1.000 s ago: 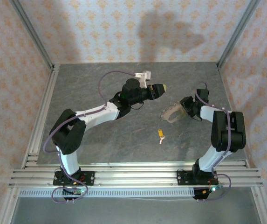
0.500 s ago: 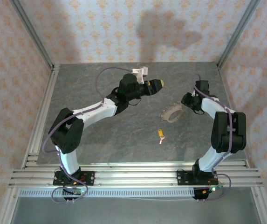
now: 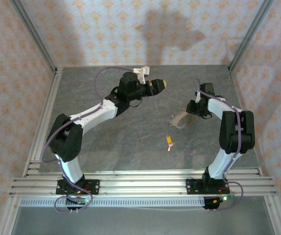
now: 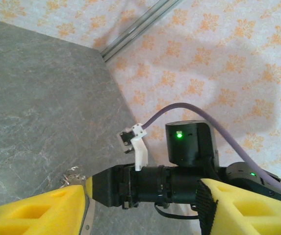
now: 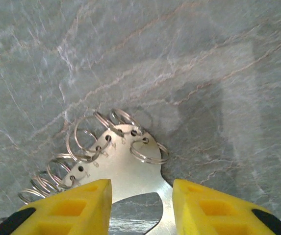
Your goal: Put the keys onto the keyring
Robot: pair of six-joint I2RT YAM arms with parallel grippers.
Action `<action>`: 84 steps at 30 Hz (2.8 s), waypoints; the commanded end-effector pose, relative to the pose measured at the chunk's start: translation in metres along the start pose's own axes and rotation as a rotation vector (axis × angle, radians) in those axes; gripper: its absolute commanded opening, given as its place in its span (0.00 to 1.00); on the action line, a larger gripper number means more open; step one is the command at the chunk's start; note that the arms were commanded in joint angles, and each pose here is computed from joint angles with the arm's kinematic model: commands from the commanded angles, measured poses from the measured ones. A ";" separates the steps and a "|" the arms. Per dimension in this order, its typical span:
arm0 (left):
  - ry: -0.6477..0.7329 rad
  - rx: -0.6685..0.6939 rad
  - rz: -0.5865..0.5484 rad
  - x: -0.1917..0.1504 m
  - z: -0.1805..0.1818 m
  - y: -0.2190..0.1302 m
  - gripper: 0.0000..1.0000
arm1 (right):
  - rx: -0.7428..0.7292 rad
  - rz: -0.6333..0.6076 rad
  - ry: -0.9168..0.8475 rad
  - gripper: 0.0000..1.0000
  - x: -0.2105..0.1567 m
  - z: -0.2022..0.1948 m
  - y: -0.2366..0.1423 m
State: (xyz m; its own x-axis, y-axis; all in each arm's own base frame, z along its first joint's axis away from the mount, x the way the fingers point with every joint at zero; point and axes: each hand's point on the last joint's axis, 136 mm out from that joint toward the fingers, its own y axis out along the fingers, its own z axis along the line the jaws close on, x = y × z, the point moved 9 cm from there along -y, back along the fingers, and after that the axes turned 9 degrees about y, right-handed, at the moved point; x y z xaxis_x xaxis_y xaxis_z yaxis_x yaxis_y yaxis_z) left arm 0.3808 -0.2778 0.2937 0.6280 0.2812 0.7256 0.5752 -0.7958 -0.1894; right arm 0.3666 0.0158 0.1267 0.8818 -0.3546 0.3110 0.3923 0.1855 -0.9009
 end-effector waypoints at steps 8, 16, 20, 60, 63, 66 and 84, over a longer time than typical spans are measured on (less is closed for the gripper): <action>0.033 -0.055 -0.034 0.024 -0.016 -0.012 0.63 | -0.140 -0.014 -0.060 0.36 0.006 -0.004 0.004; 0.031 -0.057 -0.036 0.027 -0.015 -0.008 0.63 | -0.128 -0.008 -0.074 0.36 0.017 0.001 0.009; 0.029 -0.060 -0.033 0.027 -0.014 -0.006 0.63 | -0.113 0.010 -0.082 0.36 0.020 0.003 0.014; 0.001 -0.088 -0.046 0.032 -0.015 0.002 0.64 | -0.073 0.023 -0.062 0.08 0.015 0.004 0.019; 0.001 -0.088 -0.047 0.032 -0.015 0.002 0.64 | -0.067 0.021 -0.058 0.00 0.015 0.004 0.018; 0.002 -0.086 -0.046 0.032 -0.015 0.002 0.64 | -0.053 0.008 -0.044 0.00 0.015 0.006 0.015; 0.009 -0.016 -0.033 0.027 -0.014 -0.010 0.64 | 0.119 -0.048 0.113 0.24 -0.010 0.036 -0.030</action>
State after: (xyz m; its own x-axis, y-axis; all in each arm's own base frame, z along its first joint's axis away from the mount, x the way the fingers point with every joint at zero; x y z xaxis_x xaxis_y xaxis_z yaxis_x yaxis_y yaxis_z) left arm 0.3899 -0.2772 0.3088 0.6383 0.2940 0.7115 0.5596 -0.8118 -0.1667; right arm 0.3667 0.0315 0.1557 0.8261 -0.4505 0.3387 0.4699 0.2187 -0.8552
